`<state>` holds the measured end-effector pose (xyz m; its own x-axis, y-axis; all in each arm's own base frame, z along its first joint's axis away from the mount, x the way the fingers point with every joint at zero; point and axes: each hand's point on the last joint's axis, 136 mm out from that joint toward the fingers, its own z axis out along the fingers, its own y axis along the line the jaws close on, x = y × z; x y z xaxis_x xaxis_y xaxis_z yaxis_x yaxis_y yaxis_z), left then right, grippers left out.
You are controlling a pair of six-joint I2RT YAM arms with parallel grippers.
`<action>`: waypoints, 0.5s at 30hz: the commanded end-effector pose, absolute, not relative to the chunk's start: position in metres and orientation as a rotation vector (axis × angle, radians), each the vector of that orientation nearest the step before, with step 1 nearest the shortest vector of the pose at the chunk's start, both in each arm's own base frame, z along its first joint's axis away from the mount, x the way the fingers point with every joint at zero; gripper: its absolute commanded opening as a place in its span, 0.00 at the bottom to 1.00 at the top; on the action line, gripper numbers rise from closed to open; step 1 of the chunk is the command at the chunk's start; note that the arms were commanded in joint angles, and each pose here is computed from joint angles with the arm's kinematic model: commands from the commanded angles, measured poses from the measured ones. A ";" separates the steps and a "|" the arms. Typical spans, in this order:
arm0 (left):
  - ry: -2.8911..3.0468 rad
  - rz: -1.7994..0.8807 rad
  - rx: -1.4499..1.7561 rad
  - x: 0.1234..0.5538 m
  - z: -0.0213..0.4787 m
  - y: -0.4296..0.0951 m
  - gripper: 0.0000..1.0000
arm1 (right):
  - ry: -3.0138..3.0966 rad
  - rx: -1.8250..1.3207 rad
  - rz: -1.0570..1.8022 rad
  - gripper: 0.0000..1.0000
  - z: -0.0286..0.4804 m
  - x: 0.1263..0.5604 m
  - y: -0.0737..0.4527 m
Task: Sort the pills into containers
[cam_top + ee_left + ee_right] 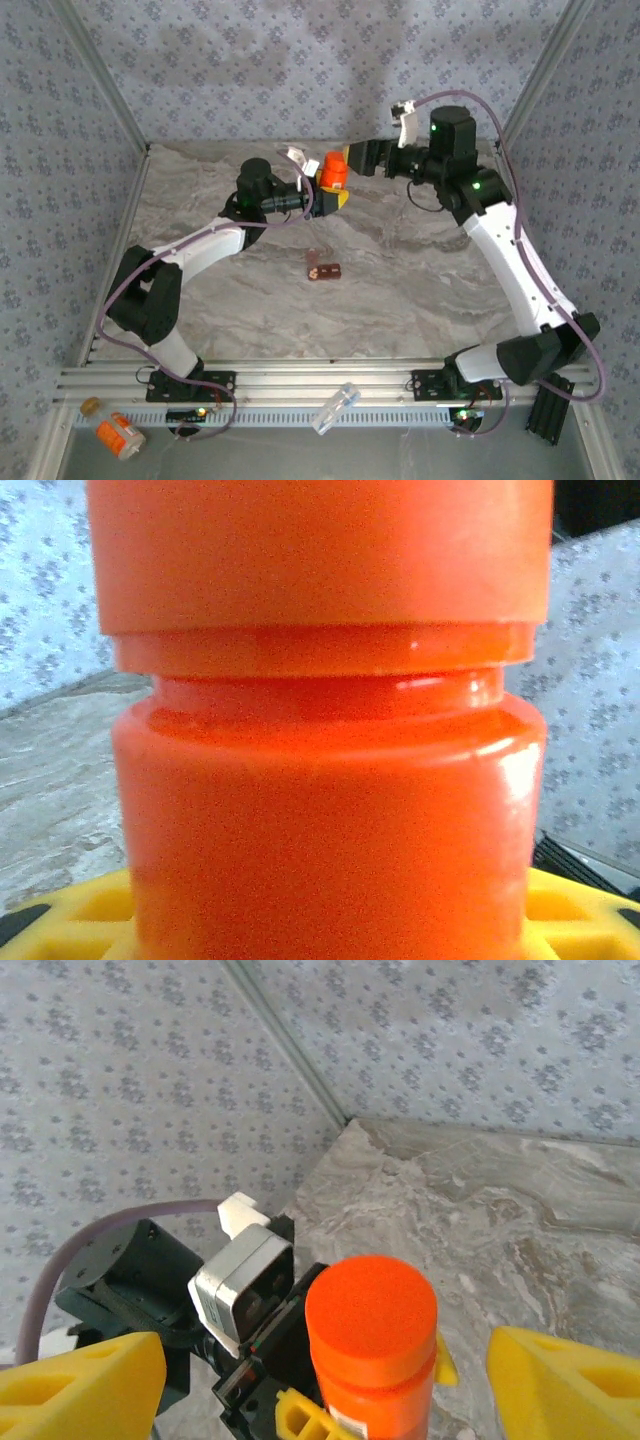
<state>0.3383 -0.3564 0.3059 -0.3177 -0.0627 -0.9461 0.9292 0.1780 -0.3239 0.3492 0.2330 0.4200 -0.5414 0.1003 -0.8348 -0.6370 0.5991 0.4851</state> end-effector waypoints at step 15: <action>1.419 -1.317 1.130 0.311 0.332 -0.357 0.00 | 2.032 -0.705 1.147 0.84 0.400 0.344 0.255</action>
<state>0.3183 -0.3613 0.3067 -0.3025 0.0606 -0.9512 0.9521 0.0670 -0.2985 0.3515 0.2506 0.3963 -0.6217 -0.0918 -0.7779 -0.7064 0.4946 0.5062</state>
